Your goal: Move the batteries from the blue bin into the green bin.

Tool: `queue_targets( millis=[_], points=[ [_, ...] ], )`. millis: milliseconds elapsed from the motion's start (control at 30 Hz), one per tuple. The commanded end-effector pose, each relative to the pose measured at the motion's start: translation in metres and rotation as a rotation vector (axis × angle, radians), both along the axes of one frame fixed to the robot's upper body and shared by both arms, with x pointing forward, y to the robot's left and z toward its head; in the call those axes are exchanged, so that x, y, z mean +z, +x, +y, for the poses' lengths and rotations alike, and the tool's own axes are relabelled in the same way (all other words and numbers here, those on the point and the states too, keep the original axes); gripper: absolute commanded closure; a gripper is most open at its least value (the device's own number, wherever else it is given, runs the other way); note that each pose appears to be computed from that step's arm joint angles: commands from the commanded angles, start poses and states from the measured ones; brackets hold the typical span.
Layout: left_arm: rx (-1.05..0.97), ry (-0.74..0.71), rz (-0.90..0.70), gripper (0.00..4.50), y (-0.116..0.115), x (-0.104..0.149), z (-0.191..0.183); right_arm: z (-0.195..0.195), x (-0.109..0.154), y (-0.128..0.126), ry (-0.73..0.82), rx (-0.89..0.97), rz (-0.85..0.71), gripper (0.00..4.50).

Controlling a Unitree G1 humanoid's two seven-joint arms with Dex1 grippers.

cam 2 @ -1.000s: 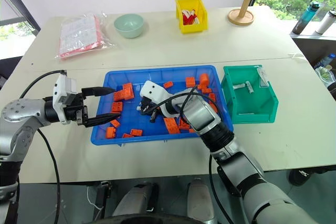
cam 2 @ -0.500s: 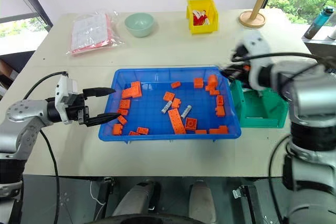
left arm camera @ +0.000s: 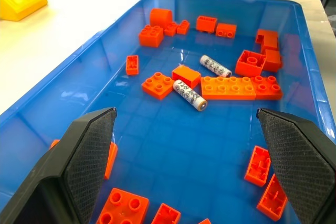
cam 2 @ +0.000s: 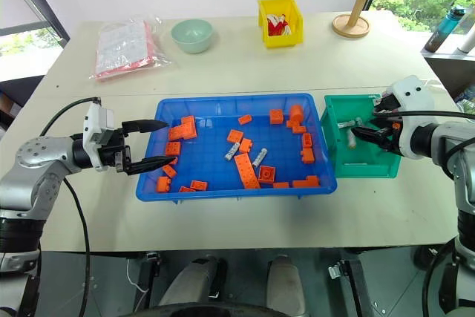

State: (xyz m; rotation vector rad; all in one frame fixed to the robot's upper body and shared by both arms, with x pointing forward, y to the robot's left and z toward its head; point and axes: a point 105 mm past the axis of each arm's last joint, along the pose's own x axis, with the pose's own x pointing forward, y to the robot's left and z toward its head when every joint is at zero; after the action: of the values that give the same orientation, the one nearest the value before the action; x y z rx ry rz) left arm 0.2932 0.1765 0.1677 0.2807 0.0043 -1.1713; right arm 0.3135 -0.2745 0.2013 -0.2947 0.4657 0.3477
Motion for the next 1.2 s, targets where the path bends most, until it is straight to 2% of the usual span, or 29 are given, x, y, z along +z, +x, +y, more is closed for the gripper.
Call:
queue_targets(
  millis=[33, 167, 267, 300, 367, 400, 467, 667, 900, 1200],
  points=[
    [-0.007, 0.001, -0.050, 0.00, -0.002, 0.013, -0.001, 0.048, 0.038, 0.018, 0.020, 0.182, -0.144, 1.62],
    [-0.003, 0.005, -0.053, 0.00, -0.001, 0.016, -0.001, 0.119, 0.037, 0.029, 0.047, 0.414, -0.152, 1.62],
    [-0.001, 0.005, -0.058, 0.00, -0.001, 0.017, -0.002, 0.164, 0.014, 0.032, 0.081, 0.513, -0.092, 1.62],
    [-0.001, 0.005, -0.058, 0.00, -0.001, 0.018, -0.002, 0.176, 0.005, 0.030, 0.083, 0.542, -0.065, 1.08],
    [-0.002, 0.006, -0.059, 0.00, -0.002, 0.018, -0.003, 0.195, -0.014, 0.024, 0.069, 0.581, -0.020, 0.32],
    [-0.003, 0.007, -0.058, 0.00, -0.003, 0.018, -0.004, 0.204, -0.021, 0.021, 0.071, 0.597, 0.004, 0.09],
    [-0.004, 0.011, -0.056, 0.00, -0.006, 0.017, -0.004, 0.217, -0.028, 0.014, 0.092, 0.626, 0.031, 0.09],
    [0.007, 0.020, -0.047, 0.00, -0.009, 0.017, 0.000, 0.231, -0.041, 0.009, 0.119, 0.627, 0.084, 0.09],
    [0.016, 0.020, -0.050, 0.00, -0.009, 0.018, 0.002, 0.233, -0.057, 0.014, 0.095, 0.582, 0.117, 0.09],
    [0.018, 0.019, -0.064, 0.00, -0.004, 0.023, 0.001, 0.230, -0.071, 0.008, 0.093, 0.545, 0.151, 0.09]
  ],
)
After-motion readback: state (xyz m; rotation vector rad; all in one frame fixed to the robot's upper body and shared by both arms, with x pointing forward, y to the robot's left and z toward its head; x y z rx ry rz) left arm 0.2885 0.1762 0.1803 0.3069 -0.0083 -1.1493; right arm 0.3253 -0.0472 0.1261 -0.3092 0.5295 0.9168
